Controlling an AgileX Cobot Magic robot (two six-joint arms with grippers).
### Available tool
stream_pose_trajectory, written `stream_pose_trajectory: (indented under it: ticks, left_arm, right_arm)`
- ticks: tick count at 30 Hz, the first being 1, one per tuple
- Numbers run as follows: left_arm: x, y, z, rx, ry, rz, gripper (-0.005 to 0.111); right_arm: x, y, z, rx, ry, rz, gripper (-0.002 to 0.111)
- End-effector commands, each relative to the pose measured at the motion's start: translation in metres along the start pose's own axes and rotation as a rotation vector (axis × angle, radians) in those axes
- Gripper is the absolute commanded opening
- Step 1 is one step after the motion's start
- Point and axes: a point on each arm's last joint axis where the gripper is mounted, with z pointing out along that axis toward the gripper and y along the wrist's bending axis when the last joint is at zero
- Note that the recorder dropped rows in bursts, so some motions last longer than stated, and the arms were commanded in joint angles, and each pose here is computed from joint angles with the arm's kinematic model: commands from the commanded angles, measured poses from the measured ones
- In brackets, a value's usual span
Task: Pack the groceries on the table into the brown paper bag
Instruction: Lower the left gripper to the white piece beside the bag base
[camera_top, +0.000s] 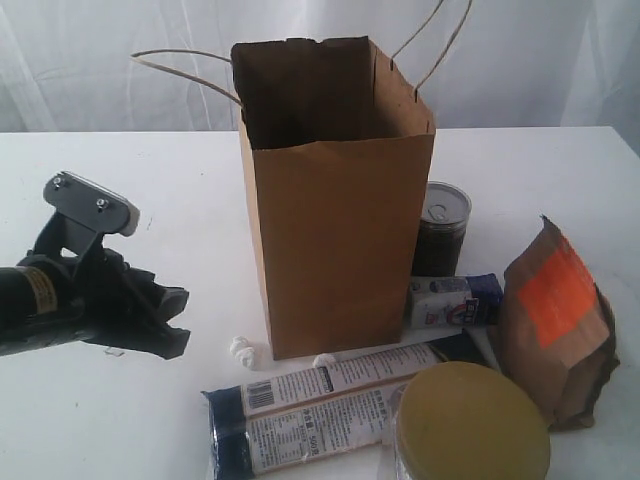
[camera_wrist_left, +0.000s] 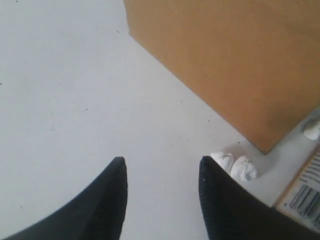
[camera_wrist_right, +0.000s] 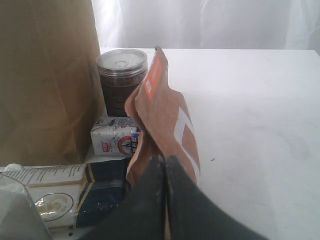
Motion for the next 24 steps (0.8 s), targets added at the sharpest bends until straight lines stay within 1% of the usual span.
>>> stream_pose_trajectory:
  ticks: [1, 9, 14, 20, 24]
  left_arm:
    - [0.002, 0.001, 0.021, -0.001, 0.032, -0.023, 0.050]
    - [-0.004, 0.001, 0.054, 0.003, 0.049, -0.024, 0.050]
    - [0.000, 0.002, 0.071, 0.004, 0.088, -0.025, 0.050]
    - [0.008, 0.002, 0.085, 0.002, 0.152, -0.035, 0.050]
    - [0.008, 0.002, 0.087, 0.003, 0.148, -0.037, 0.050]
  right_arm:
    - [0.001, 0.000, 0.000, 0.005, -0.007, -0.006, 0.000]
    - [0.001, 0.000, 0.000, 0.005, -0.007, -0.006, 0.000]
    - [0.001, 0.000, 0.000, 0.005, -0.007, -0.006, 0.000]
    - [0.001, 0.000, 0.000, 0.005, -0.007, -0.006, 0.000]
    - [0.001, 0.000, 0.000, 0.005, -0.007, -0.006, 0.000]
